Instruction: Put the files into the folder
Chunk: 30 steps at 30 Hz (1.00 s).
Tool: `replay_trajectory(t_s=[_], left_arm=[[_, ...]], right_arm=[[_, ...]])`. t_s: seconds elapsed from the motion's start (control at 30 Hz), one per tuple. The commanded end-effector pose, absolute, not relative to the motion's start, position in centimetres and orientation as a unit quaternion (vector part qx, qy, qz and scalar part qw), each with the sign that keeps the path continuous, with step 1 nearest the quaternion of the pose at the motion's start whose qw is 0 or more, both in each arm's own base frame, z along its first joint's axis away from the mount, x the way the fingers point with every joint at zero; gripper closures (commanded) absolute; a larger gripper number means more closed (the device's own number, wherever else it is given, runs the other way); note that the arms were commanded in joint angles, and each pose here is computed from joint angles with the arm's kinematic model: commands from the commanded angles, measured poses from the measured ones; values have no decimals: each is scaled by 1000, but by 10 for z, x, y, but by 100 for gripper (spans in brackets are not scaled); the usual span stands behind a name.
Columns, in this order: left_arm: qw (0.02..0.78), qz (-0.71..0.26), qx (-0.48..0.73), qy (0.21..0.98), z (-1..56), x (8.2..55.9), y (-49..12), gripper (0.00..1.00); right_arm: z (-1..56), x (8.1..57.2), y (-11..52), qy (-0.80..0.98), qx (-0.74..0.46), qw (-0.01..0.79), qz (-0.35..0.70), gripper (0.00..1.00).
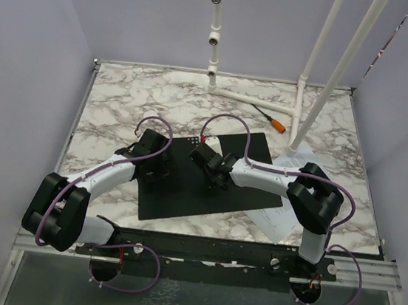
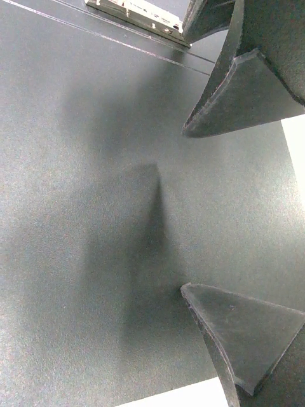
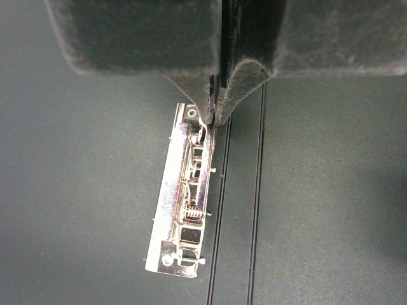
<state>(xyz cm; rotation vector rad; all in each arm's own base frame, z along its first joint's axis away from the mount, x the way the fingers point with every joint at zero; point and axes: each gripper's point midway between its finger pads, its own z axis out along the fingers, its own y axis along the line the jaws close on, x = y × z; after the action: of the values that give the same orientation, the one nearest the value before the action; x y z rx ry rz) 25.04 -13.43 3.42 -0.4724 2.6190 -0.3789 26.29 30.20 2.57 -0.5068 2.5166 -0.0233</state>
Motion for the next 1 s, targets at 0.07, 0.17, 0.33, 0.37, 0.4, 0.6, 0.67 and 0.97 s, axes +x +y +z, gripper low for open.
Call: replay_trajectory(t_s=[0.07,0.17,0.33,0.37,0.4,0.6,0.67,0.97], left_arm=[[190,-88,-183,960,5,230,-118,1],[191,-85,-185,960,5,231,-117,1],[191,-81,-186,960,4,231,-116,1],[191,-81,-186,960,4,232,-116,1],[190,-80,-185,961,3,232,-116,1],[191,-74,-185,961,2,231,-113,1],[192,-71,-186,961,1,231,-112,1],[191,-67,-189,961,0,230,-108,1]], right_arm=[[-18,242,256,949,-204,217,-100,100],[-16,242,248,947,-201,220,-117,99],[-13,244,240,944,-198,225,-140,99],[-12,245,238,943,-198,226,-144,99],[-11,245,237,942,-197,228,-147,99],[-5,249,236,939,-193,238,-156,99],[-2,251,236,938,-193,241,-157,100],[14,259,241,934,-185,263,-153,99]])
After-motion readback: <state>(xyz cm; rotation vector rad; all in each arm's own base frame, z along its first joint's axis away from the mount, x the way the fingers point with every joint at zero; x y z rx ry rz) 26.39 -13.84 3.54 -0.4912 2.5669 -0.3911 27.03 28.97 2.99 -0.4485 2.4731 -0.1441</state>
